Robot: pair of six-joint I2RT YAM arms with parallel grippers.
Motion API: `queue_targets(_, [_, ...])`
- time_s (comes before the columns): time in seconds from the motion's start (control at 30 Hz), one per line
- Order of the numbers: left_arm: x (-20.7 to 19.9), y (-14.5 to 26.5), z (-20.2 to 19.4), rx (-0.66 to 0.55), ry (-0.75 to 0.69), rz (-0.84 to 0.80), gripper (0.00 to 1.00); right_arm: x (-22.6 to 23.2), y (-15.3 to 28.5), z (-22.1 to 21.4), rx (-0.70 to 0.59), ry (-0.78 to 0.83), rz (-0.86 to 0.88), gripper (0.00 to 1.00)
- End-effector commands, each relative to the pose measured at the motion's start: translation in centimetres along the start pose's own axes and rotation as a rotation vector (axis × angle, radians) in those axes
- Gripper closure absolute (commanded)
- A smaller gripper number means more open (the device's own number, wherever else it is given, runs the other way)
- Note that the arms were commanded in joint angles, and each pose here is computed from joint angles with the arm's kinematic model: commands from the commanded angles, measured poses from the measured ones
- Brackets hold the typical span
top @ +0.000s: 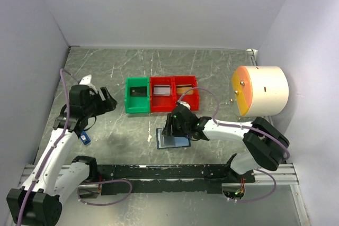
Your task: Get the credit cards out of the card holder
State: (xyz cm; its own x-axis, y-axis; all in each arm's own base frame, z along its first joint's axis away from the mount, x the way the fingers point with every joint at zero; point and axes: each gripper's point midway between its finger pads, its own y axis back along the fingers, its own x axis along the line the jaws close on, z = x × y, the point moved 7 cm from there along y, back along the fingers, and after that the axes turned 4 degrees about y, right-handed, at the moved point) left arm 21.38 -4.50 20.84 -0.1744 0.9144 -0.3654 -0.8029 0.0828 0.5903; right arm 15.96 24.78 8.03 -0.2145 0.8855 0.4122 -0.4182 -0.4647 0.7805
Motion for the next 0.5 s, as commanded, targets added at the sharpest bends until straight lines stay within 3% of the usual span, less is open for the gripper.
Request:
queue_targets(0.0, [-5.8,0.4,-3.0,0.162,0.107,-0.549,0.16,-1.8,-0.2,-1.1,0.057,-0.057,0.022,0.53])
queue_targets(0.07, [-7.5,0.4,-5.4,0.238,0.091,-0.611,0.17,-2.0,-0.2,-0.9,0.050,-0.062,0.019,0.53])
queue_targets(0.27, [-12.1,0.1,-12.8,0.399,-0.034,-0.582,0.24,-2.1,-0.4,-0.8,0.061,-0.060,0.008,0.54])
queue_targets(0.47, [-13.2,0.1,-17.4,0.451,-0.018,-0.589,0.29,-2.0,-0.3,-0.8,0.057,-0.072,0.012,0.54])
